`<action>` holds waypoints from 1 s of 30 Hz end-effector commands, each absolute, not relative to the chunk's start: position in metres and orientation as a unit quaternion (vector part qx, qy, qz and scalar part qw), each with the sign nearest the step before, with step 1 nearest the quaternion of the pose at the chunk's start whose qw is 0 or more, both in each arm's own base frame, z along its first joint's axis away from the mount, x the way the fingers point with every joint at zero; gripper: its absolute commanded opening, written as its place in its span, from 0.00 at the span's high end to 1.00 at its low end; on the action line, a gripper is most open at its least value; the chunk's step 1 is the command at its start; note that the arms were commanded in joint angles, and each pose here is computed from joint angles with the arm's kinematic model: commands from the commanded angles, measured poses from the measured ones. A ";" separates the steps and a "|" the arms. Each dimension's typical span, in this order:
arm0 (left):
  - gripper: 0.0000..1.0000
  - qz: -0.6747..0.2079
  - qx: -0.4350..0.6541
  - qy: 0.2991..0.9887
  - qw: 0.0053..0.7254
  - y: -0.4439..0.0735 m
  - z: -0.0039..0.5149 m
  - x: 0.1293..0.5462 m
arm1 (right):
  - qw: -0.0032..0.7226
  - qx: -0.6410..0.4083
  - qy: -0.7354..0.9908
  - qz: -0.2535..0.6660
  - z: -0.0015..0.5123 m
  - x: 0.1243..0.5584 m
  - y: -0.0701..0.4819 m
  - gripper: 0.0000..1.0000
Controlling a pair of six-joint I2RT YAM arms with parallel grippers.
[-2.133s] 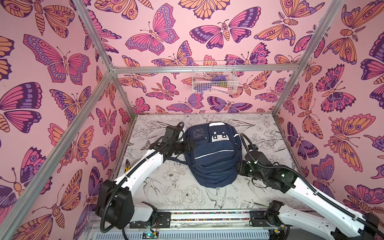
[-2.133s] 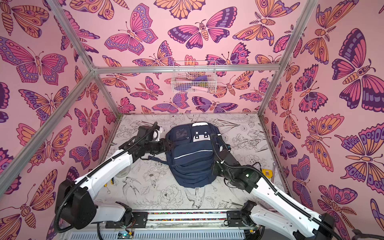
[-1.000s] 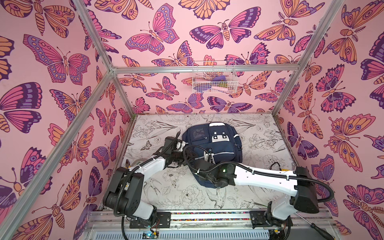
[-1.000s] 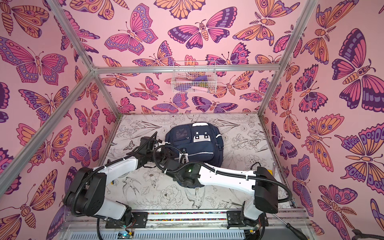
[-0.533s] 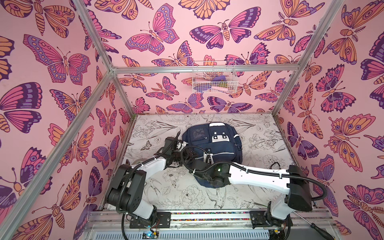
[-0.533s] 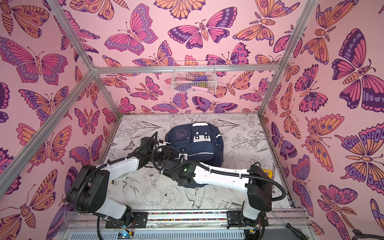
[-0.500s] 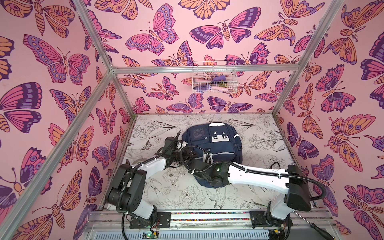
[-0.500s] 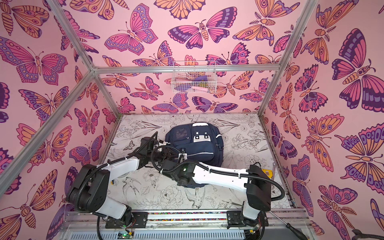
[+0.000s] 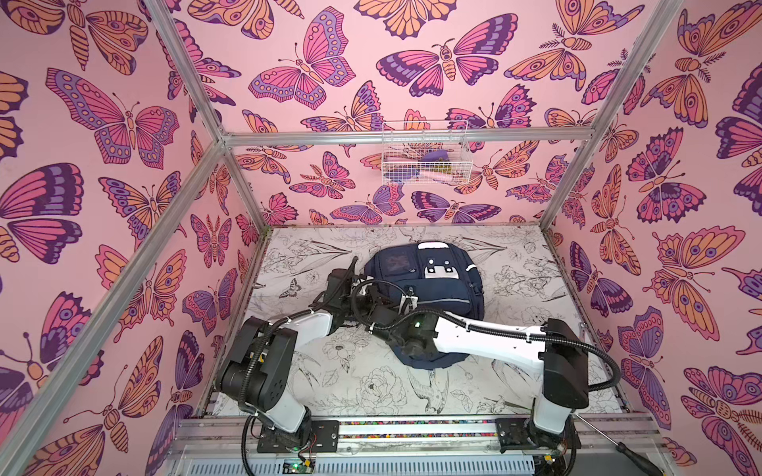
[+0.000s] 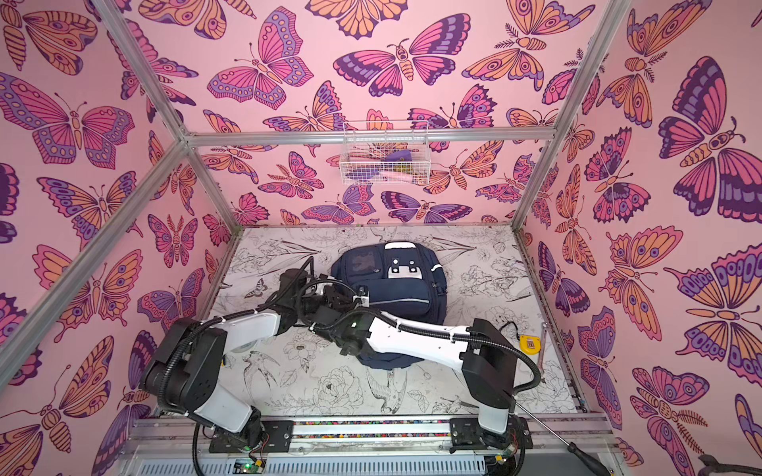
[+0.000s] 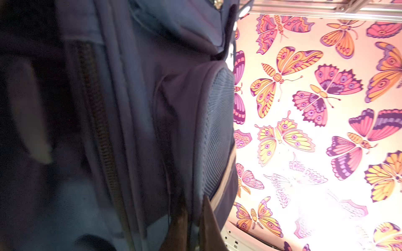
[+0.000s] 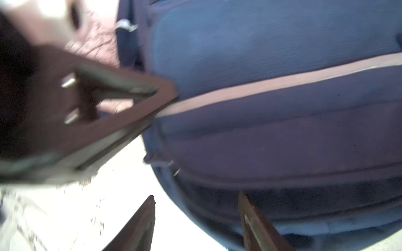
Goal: Pack the student bag
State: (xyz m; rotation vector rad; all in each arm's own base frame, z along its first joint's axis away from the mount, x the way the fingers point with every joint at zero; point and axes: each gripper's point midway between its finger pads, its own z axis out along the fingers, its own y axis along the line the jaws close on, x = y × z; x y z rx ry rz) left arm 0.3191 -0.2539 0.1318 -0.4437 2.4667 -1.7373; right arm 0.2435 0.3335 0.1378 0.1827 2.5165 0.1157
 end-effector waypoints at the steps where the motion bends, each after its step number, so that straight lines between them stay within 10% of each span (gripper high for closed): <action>1: 1.00 -0.608 -0.105 0.783 0.075 -0.260 0.162 0.325 | 0.290 0.122 0.948 0.037 0.140 0.256 0.322 0.37; 30: 1.00 -0.612 -0.095 0.783 0.053 -0.261 0.154 0.313 | 0.295 0.123 0.939 0.128 0.144 0.282 0.356 0.33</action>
